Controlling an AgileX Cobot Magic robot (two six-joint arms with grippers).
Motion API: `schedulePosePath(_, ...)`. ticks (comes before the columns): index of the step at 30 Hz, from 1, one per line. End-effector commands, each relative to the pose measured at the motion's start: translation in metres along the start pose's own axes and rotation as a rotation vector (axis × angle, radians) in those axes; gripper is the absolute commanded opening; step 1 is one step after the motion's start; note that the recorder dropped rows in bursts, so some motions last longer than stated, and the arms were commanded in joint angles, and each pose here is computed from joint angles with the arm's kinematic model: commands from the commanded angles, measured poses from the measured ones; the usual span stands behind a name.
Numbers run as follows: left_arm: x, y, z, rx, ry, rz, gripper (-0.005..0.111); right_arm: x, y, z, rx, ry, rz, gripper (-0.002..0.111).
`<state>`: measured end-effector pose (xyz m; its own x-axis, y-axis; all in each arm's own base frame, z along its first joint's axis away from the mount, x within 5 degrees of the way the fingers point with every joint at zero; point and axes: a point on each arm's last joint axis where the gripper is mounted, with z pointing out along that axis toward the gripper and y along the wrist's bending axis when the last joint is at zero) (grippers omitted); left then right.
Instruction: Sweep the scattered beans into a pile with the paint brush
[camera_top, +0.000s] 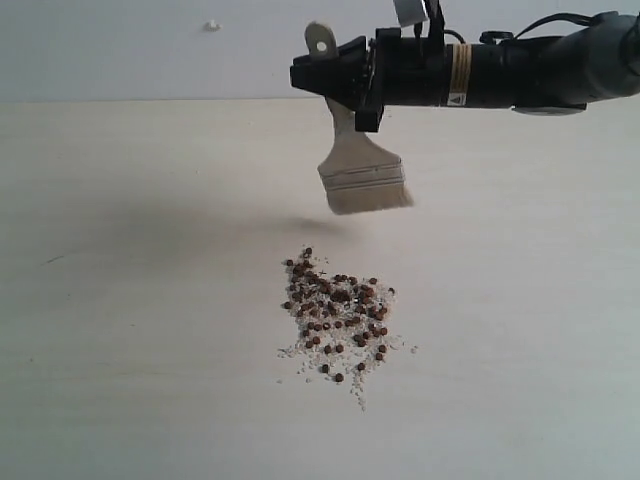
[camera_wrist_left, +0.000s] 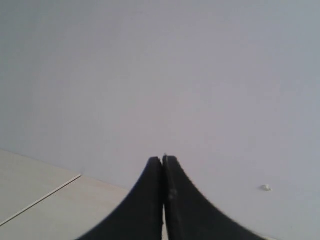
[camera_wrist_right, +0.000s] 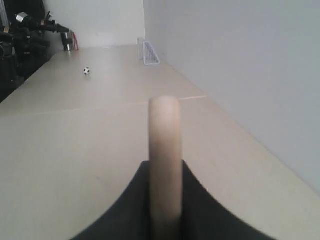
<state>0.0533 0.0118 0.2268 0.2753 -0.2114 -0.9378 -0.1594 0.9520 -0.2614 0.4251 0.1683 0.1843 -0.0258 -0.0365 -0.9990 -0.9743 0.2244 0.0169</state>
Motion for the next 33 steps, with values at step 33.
schedulePosePath(33, 0.000, 0.000, -0.001, -0.002, -0.004, -0.001, 0.000, 0.030, 0.002, 0.053, -0.166, 0.135, 0.335, 0.000)
